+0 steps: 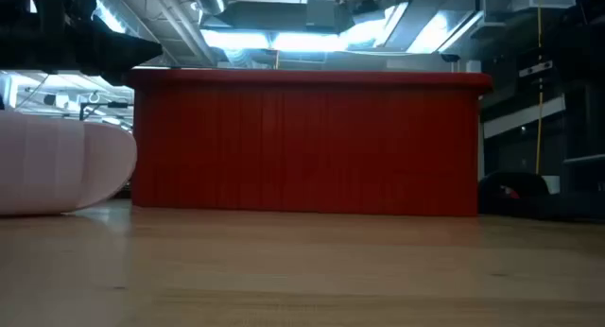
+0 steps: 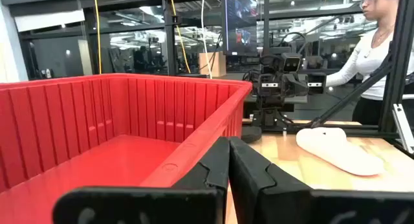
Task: Pick and place slides into bin
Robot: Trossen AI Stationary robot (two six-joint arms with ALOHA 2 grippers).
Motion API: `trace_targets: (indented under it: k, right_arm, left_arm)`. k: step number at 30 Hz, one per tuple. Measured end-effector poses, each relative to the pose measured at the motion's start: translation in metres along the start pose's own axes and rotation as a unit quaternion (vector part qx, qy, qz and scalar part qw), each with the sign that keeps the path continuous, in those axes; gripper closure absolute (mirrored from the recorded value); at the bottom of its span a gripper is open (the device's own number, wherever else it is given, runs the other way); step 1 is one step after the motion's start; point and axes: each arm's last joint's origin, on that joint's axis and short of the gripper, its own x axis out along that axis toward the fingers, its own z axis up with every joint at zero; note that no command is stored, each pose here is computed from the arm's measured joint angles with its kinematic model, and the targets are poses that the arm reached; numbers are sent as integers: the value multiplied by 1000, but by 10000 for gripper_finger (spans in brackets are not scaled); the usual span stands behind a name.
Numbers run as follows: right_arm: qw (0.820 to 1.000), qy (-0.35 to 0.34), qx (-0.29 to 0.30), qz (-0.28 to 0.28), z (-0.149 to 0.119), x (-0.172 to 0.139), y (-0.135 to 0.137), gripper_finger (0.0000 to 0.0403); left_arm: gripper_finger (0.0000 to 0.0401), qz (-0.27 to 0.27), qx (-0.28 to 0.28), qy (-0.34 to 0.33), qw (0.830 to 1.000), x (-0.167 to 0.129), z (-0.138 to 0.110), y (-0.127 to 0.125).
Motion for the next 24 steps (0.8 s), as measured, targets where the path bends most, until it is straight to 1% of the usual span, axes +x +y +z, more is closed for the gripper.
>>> trace_targets:
  k: [24]
  right_arm:
    - [1000, 0, 0, 0, 0, 0, 0, 397]
  left_arm:
    - [395, 0, 0, 0, 1000, 0, 0, 0]
